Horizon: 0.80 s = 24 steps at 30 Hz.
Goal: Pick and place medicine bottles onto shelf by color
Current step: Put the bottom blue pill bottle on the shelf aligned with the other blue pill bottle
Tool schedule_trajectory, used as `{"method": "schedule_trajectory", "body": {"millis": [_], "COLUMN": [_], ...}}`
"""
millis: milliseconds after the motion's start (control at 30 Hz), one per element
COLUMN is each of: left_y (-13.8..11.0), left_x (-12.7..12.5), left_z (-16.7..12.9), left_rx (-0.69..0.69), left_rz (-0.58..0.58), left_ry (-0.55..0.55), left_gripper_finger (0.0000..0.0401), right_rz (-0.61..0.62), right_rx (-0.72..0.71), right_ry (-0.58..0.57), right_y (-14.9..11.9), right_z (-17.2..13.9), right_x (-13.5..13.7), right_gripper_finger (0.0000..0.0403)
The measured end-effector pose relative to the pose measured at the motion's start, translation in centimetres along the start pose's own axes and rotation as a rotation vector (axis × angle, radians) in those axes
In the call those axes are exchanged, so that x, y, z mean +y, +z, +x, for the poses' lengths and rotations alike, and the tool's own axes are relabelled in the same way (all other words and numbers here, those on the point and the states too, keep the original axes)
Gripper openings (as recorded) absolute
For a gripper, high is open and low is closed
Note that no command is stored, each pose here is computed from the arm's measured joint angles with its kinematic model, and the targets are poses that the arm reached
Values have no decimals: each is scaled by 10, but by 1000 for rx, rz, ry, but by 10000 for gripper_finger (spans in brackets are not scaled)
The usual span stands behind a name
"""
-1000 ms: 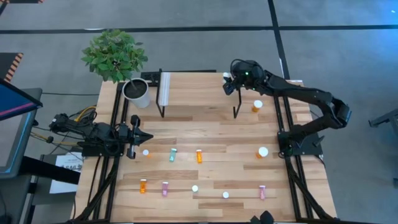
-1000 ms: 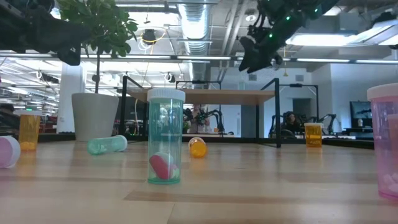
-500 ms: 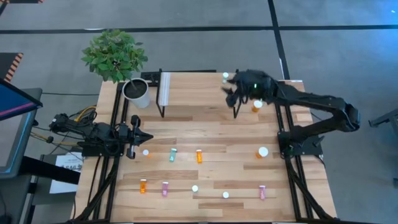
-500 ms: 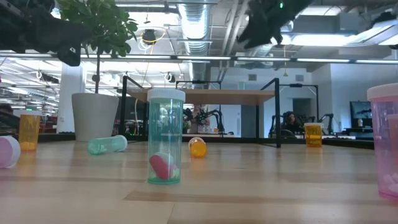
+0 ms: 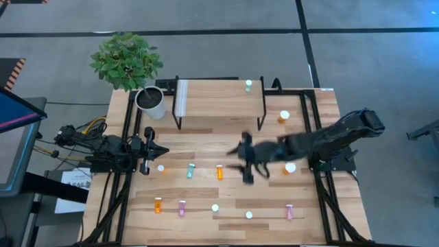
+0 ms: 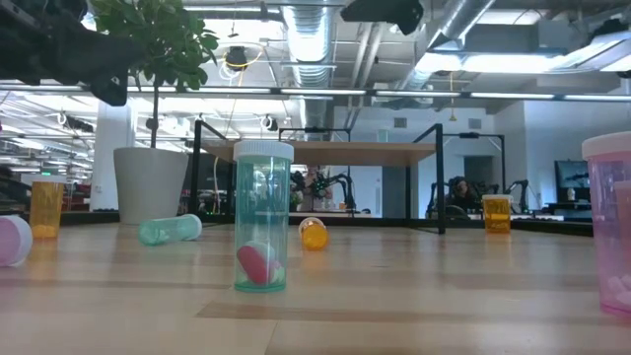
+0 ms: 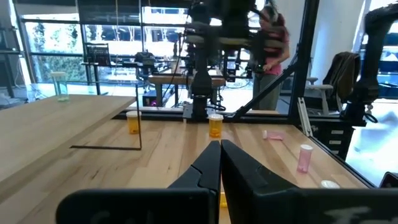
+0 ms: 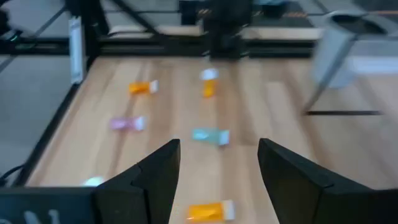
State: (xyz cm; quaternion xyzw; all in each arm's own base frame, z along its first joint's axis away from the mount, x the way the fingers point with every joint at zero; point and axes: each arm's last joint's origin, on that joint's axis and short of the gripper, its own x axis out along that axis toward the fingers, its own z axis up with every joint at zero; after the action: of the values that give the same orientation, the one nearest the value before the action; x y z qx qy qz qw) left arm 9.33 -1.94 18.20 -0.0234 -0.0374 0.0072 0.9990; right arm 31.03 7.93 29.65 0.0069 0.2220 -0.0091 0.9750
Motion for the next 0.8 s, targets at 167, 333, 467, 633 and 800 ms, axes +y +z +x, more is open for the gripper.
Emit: {"method": "schedule_trajectory", "body": {"millis": [167,333,467,633,800], "left_y": [0,0,0,0,0], "left_x": [1,1,1,1,2], "left_z": [0,0,0,0,0], "left_rx": [-1,-2,-5,-3,-5], "left_rz": [-17,-26,-29,-49,-50], "left_ry": [40,43,45,45,59], "left_gripper_finger": [0,0,0,0,0], "right_rz": [37,84,109,134,109], "right_rx": [46,50,39,62,97], "right_ry": [44,95,151,201,210], "right_y": [-22,-41,-54,-66,-68], "right_z": [22,46,59,71,87], "right_x": [37,63,80,96,110], "right_gripper_finger": [240,240,240,240,240]}}
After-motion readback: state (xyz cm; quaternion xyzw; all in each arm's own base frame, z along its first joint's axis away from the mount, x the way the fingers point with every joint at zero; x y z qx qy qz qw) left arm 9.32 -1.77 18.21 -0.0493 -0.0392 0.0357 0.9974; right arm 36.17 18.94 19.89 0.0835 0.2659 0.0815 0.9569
